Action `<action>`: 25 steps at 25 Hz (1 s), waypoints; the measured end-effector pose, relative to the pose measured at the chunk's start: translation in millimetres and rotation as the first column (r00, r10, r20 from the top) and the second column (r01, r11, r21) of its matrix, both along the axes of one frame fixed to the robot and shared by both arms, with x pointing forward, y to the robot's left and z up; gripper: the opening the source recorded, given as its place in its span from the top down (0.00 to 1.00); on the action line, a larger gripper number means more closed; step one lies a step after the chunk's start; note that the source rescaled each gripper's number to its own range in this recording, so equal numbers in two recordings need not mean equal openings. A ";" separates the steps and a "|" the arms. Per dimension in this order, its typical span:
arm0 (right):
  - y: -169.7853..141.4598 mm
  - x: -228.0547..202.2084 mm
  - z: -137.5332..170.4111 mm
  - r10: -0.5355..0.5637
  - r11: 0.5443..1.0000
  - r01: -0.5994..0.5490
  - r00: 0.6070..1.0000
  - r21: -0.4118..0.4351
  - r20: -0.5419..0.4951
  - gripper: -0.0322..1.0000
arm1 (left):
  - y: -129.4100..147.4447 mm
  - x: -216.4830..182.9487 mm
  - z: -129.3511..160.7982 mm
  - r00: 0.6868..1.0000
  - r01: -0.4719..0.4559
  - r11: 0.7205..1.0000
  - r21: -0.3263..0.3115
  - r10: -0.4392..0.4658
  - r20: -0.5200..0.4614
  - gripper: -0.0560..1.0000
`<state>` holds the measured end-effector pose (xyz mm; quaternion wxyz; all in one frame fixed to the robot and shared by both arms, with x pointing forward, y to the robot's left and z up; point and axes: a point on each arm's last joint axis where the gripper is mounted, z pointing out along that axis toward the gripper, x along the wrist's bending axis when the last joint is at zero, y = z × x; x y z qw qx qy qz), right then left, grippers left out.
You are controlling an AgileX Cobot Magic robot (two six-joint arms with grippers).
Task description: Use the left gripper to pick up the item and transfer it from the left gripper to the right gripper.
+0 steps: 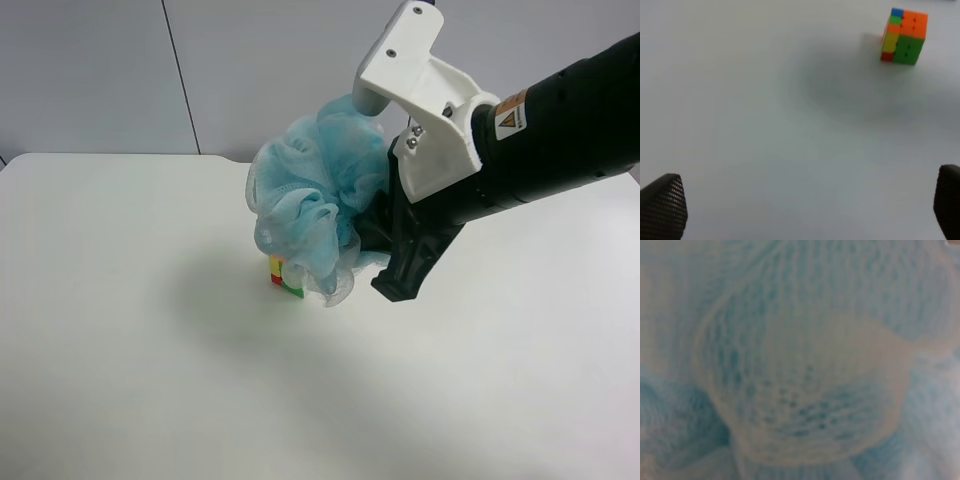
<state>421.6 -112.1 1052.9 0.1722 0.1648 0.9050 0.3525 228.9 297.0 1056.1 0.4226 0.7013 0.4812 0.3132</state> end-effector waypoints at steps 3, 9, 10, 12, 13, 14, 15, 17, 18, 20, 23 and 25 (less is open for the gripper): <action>0.2 -0.1 0.1 -0.002 1.000 0.002 1.000 0.005 -0.004 0.96 | -0.5 1.9 -2.3 1.000 -0.003 1.000 -0.007 0.003 -0.002 0.00; 0.4 -0.4 0.1 -0.005 1.000 0.005 1.000 0.009 -0.010 0.96 | -0.6 2.1 -2.0 1.000 -0.004 1.000 -0.009 0.004 0.002 0.00; 0.3 -0.5 0.0 -0.009 1.000 0.009 1.000 0.011 -0.016 0.96 | -0.6 2.1 -2.0 1.000 -0.004 1.000 -0.009 0.004 0.002 0.00; 0.1 -1.1 -0.5 -0.017 1.000 0.018 0.999 0.012 -0.032 0.96 | -0.6 2.1 -2.0 1.000 -0.004 1.000 -0.009 0.004 0.002 0.00; -0.1 -1.7 -1.1 -0.023 1.000 0.024 0.999 0.012 -0.047 0.96 | -0.6 2.1 -2.0 1.000 -0.004 1.000 -0.009 0.004 0.002 0.00; -0.4 -2.3 -1.6 -0.029 1.000 0.030 0.998 0.011 -0.060 0.96 | -0.6 2.1 -2.0 1.000 -0.004 1.000 -0.009 0.004 0.002 0.00; -0.8 -2.8 -2.3 -0.039 0.999 0.040 0.996 0.009 -0.077 0.96 | -0.7 2.1 -2.0 1.000 -0.008 1.000 -0.009 0.008 0.001 0.00; -2.6 -4.3 -4.5 -0.068 0.998 0.067 0.991 -0.006 -0.119 0.96 | -0.8 2.2 -2.0 1.000 -0.031 0.999 -0.010 0.031 0.001 0.00; -4.3 -5.5 -6.4 -0.087 0.996 0.084 0.985 -0.024 -0.147 0.96 | -1.0 2.2 -2.0 0.999 -0.050 0.999 -0.012 0.050 0.001 0.00; -8.8 -7.1 -10.1 -0.136 0.990 0.125 0.972 -0.072 -0.191 0.96 | -1.3 2.4 -2.0 0.996 -0.094 0.996 -0.012 0.094 0.001 0.00; -14.4 -8.4 -13.8 -0.211 0.974 0.185 0.949 -0.126 -0.235 0.97 | -1.9 2.8 -2.0 0.984 -0.178 0.984 -0.012 0.178 0.001 0.00; -20.7 -9.0 -17.0 -0.284 0.952 0.240 0.925 -0.188 -0.254 0.97 | -2.3 3.1 -2.0 0.972 -0.234 0.972 -0.012 0.234 0.001 0.00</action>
